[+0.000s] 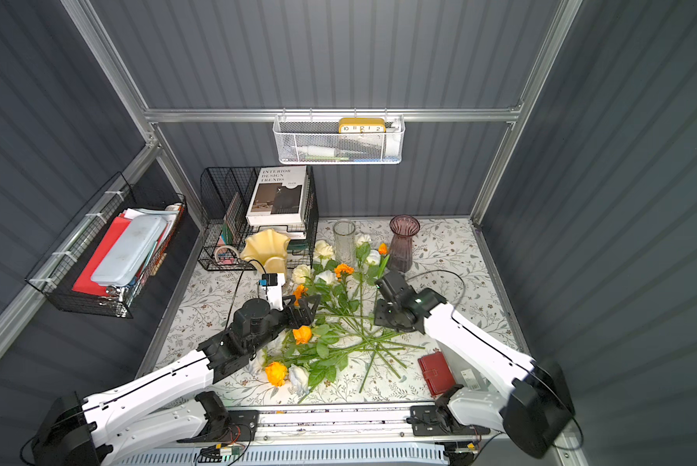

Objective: Arrange the flowers in different vases according to their colors
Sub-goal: Pick up the flower at the center of the board.

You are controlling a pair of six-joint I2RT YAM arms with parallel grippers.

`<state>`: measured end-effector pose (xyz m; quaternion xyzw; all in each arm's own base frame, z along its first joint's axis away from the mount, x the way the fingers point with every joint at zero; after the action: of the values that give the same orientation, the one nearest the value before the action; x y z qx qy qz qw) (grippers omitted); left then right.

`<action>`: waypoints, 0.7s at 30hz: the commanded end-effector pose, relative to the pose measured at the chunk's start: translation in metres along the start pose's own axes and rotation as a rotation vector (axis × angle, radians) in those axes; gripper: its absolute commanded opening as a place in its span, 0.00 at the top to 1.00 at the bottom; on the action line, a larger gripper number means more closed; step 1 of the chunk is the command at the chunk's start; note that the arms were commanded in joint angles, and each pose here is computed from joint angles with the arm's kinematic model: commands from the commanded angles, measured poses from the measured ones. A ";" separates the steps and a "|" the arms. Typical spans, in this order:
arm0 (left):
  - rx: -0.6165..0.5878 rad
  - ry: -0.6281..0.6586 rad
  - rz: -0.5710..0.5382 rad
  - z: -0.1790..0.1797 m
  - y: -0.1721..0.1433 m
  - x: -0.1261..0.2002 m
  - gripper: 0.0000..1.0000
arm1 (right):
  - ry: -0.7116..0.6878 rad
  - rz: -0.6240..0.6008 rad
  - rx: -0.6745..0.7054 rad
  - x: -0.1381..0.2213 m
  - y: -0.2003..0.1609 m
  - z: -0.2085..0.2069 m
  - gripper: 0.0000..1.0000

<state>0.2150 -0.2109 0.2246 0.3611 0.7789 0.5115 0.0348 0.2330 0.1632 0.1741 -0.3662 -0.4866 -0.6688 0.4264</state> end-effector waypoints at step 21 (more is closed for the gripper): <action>0.151 0.120 0.020 0.021 -0.010 0.018 0.01 | 0.188 0.058 0.759 -0.062 0.017 0.111 0.55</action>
<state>0.2061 -0.1890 0.2272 0.3359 0.8178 0.4670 -0.0176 0.2745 0.2705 0.1419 -0.1828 -0.6243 -0.4828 0.5863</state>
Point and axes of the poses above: each gripper's point midway between its finger pads, its own x axis back along the fingers, its own z axis along the line the jaws close on, y = z × x, the point moved 6 cm from there along x, back along the fingers, and after that the axes turned 3 degrees about -x, right-handed, at the moved point
